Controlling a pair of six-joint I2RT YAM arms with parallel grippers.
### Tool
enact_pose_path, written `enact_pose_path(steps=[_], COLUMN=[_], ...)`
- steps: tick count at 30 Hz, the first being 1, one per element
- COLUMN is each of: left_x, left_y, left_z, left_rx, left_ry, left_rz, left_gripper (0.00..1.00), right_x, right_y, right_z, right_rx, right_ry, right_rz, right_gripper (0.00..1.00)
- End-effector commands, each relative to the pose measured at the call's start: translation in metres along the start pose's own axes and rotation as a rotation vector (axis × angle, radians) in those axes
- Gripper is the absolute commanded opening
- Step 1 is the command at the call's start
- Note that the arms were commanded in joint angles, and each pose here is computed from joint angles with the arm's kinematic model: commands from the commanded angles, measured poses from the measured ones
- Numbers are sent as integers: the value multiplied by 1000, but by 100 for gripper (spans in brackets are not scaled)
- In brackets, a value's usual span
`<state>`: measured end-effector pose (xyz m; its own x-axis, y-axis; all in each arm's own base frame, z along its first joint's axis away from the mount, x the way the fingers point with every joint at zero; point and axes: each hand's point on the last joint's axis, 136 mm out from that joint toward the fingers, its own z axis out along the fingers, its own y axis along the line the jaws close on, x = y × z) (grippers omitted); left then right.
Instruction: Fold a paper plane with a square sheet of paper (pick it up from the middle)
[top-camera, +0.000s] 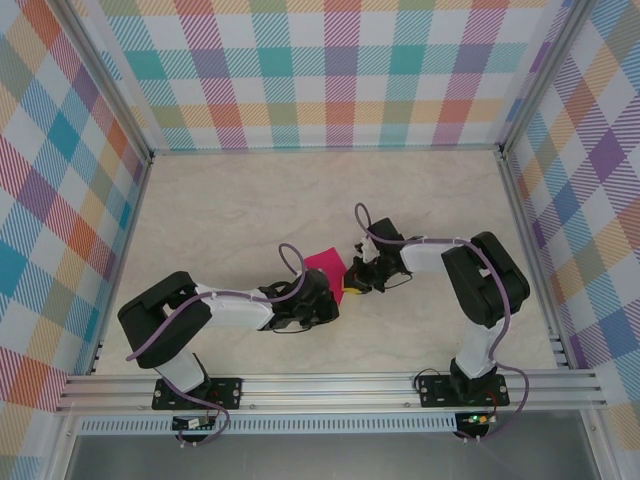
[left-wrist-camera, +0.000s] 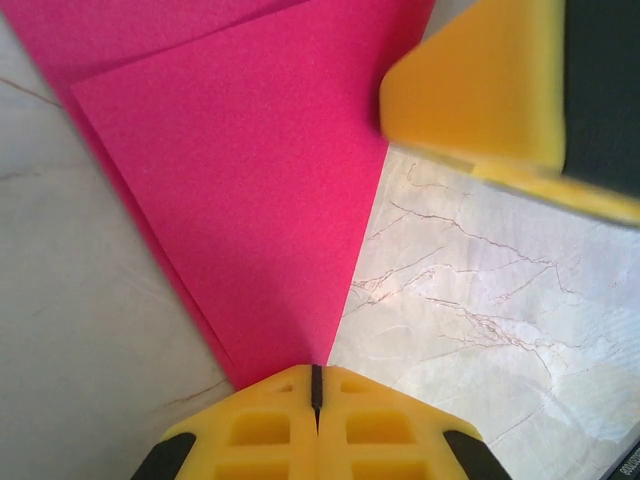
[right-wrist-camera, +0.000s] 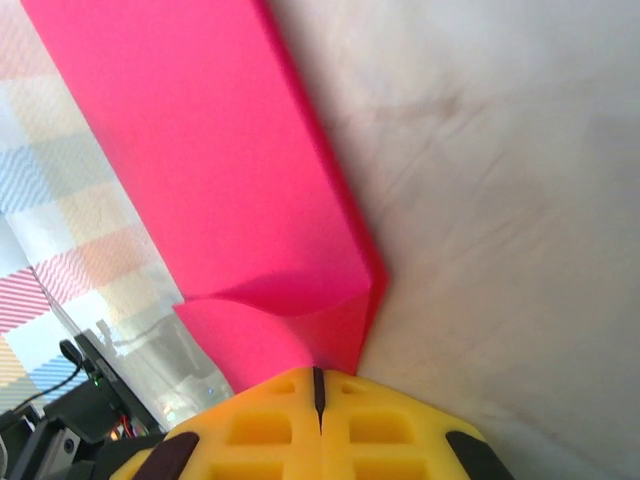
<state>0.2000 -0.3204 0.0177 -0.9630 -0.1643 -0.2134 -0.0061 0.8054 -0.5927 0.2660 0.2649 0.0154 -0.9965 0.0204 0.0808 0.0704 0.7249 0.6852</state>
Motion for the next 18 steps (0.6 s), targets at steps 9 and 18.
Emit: enact_pose_path(steps=[9, 18], left_x=[38, 10], left_y=[61, 13], left_z=[0, -14], left_rx=[-196, -113], left_ry=[137, 71], left_rz=[-22, 72], left_gripper=[0, 4], right_x=[-84, -70], right_y=[-13, 8], right_z=[-27, -74], right_rx=[107, 116], right_ry=[-225, -320], right_rz=[-3, -33], right_gripper=[2, 16])
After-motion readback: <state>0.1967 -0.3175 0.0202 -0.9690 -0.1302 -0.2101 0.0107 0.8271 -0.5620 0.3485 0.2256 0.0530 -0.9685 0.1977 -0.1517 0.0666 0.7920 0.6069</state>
